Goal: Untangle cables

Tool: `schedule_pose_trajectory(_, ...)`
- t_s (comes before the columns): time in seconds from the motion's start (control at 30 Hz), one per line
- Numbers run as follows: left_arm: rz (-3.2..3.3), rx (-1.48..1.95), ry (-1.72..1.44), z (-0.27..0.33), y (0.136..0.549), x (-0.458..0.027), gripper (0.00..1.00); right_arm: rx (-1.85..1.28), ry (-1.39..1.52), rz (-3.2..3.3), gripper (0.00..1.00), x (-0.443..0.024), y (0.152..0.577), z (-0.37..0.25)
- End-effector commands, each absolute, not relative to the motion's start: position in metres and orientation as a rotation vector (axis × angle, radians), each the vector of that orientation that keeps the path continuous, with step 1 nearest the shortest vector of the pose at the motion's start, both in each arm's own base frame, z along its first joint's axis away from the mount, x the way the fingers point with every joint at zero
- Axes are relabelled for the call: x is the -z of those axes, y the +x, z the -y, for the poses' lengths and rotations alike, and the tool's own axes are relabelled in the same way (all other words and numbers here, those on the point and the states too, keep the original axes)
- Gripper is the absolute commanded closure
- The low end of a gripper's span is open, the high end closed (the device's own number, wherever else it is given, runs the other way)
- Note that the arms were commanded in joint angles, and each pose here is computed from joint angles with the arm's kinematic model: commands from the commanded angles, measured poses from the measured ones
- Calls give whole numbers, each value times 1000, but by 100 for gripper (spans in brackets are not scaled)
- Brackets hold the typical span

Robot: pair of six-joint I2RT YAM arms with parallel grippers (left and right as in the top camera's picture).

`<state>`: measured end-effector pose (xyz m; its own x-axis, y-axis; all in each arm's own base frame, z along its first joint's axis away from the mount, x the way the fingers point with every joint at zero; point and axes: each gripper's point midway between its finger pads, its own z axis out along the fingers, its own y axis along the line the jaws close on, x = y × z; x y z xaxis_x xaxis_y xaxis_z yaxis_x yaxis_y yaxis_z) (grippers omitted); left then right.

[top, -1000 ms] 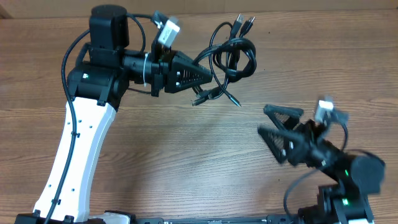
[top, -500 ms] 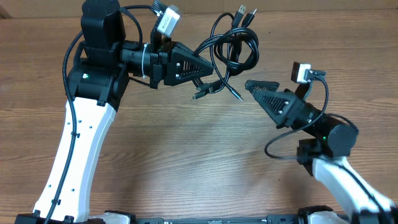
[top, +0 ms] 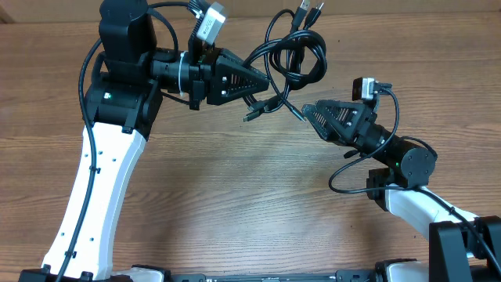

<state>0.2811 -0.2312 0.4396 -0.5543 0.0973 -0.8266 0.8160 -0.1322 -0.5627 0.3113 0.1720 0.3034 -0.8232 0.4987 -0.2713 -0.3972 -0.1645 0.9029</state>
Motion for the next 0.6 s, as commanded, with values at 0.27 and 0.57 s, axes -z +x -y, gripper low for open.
schedule_pose_trajectory(0.27,-1630,1596,959,250,297,-436,96,-2037,56,-1483,17,-319,304,-173)
schedule_pose_trajectory(0.57,-1725,1520,799,254,320,-430,96,-2021,-5,-1439,16,-336,293,-172)
